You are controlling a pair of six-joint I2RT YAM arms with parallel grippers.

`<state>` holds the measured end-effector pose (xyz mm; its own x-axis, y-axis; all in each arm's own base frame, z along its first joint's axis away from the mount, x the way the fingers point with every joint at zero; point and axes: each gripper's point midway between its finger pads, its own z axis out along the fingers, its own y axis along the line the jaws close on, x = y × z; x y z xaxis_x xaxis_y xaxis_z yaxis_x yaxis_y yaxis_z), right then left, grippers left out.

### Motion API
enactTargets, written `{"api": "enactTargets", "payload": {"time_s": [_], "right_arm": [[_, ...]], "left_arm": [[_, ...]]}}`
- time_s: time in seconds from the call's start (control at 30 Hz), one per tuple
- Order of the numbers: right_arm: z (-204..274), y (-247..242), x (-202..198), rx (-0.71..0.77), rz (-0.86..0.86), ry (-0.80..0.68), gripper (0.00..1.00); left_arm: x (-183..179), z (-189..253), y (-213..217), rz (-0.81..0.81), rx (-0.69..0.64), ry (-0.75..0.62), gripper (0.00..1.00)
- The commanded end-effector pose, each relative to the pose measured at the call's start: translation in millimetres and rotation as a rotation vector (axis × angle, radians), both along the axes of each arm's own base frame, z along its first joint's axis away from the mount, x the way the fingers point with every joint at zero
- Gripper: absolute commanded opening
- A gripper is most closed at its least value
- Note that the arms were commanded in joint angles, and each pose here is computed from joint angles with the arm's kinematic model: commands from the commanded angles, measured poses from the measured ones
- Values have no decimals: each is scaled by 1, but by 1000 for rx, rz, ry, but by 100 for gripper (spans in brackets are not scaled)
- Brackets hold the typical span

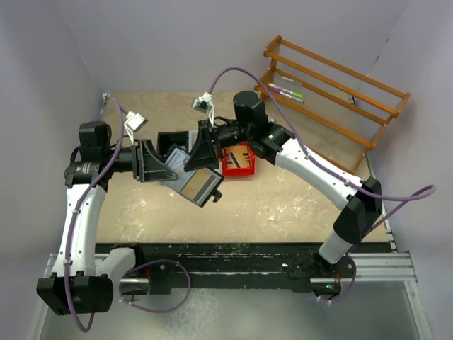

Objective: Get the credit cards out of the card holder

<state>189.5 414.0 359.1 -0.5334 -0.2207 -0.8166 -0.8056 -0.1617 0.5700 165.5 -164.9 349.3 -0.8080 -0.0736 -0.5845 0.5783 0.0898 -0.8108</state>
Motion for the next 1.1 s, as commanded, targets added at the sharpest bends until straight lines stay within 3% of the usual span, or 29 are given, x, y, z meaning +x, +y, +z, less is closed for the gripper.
{"api": "enactTargets", "payload": {"time_s": [0.0,0.33,0.4,0.5,0.6,0.73,0.9,1.07], "right_arm": [[23,1,-12,51,72,-80,0],[18,16,-17,41,109,-66,4],[21,16,-11,44,85,-63,15],[29,15,17,30,-71,-40,51],[37,-1,55,22,-301,9,67],[57,-39,76,73,-560,26,73],[78,-79,67,168,-737,35,73],[67,-72,28,237,-646,148,70]], "left_arm": [[-14,0,-1,-71,-47,-15,49],[-15,-4,-2,-100,-107,27,28],[-13,-4,-2,-94,-96,27,21],[-4,-7,-1,-57,-37,7,9],[9,-10,0,27,60,-8,9],[31,-8,5,174,144,-60,4],[56,-8,11,288,183,-57,1],[68,-5,10,321,149,-46,0]]}}
